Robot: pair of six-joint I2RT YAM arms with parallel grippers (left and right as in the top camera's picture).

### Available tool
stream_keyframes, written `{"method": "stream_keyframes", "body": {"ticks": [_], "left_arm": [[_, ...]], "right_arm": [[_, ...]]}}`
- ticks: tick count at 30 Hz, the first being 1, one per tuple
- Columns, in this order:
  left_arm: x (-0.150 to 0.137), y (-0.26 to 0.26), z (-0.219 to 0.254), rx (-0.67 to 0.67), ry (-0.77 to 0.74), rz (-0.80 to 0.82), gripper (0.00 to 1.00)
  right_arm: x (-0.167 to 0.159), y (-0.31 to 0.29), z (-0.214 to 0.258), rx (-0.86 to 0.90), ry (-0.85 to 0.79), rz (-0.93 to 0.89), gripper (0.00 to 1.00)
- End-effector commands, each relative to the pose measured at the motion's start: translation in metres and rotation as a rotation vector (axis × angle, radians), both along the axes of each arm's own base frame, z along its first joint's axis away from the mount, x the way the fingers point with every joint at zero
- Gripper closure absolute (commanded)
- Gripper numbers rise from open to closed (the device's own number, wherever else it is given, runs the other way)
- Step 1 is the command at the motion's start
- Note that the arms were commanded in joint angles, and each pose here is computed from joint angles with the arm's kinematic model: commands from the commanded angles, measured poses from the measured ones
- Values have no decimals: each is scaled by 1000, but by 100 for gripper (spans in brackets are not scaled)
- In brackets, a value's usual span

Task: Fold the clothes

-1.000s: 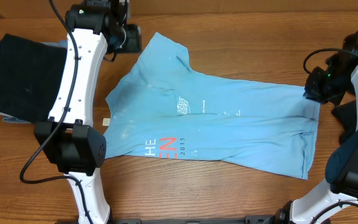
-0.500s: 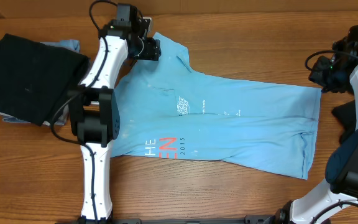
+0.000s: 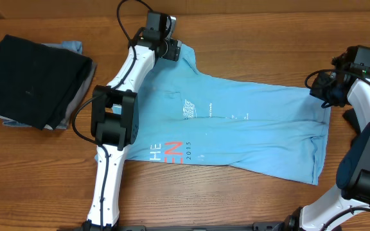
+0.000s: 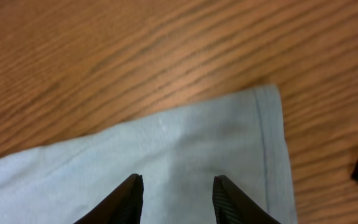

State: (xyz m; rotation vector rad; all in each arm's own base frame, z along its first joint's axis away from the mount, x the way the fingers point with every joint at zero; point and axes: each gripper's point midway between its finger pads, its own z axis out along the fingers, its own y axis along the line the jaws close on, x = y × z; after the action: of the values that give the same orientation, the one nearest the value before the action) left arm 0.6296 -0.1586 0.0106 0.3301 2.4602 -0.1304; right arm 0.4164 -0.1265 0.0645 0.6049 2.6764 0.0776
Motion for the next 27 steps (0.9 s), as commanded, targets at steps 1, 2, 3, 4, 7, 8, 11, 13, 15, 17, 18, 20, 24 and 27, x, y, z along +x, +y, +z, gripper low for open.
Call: {"method": "stream_keyframes", "body": {"ticks": [1, 2, 3, 4, 7, 8, 11, 13, 15, 17, 18, 20, 24, 27], "left_arm": [[1, 21, -32, 41, 33, 40, 21], [2, 22, -33, 41, 32, 42, 21], [2, 23, -34, 41, 32, 44, 21], [3, 24, -33, 40, 29, 46, 22], [5, 26, -32, 38, 18, 49, 22], [6, 26, -32, 37, 17, 49, 22], [5, 26, -32, 38, 19, 49, 22], [5, 26, -32, 38, 22, 49, 21], [4, 26, -33, 40, 25, 48, 21], [3, 27, -34, 43, 29, 45, 21], [2, 27, -34, 46, 33, 43, 21], [2, 27, -35, 49, 36, 40, 21], [0, 27, -36, 57, 41, 31, 27], [0, 27, -36, 57, 42, 31, 30]], "right_arm": [[4, -11, 4, -64, -22, 15, 58], [5, -15, 4, -82, -23, 7, 55], [5, -20, 5, -110, -23, -5, 51], [6, -26, 5, -140, -21, -19, 50], [10, -35, -1, -178, -19, -36, 45], [12, -36, -8, -180, -13, -36, 43], [10, -37, -40, -173, 45, -11, 40], [7, -36, -59, -161, 83, -6, 39], [2, -35, -77, -154, 125, -6, 37], [-2, -37, -87, -162, 153, -10, 37], [-3, -38, -91, -166, 162, -12, 36], [-2, -39, -92, -167, 159, -12, 36], [3, -40, -90, -174, 138, -15, 38], [6, -42, -89, -179, 124, -17, 37]]}}
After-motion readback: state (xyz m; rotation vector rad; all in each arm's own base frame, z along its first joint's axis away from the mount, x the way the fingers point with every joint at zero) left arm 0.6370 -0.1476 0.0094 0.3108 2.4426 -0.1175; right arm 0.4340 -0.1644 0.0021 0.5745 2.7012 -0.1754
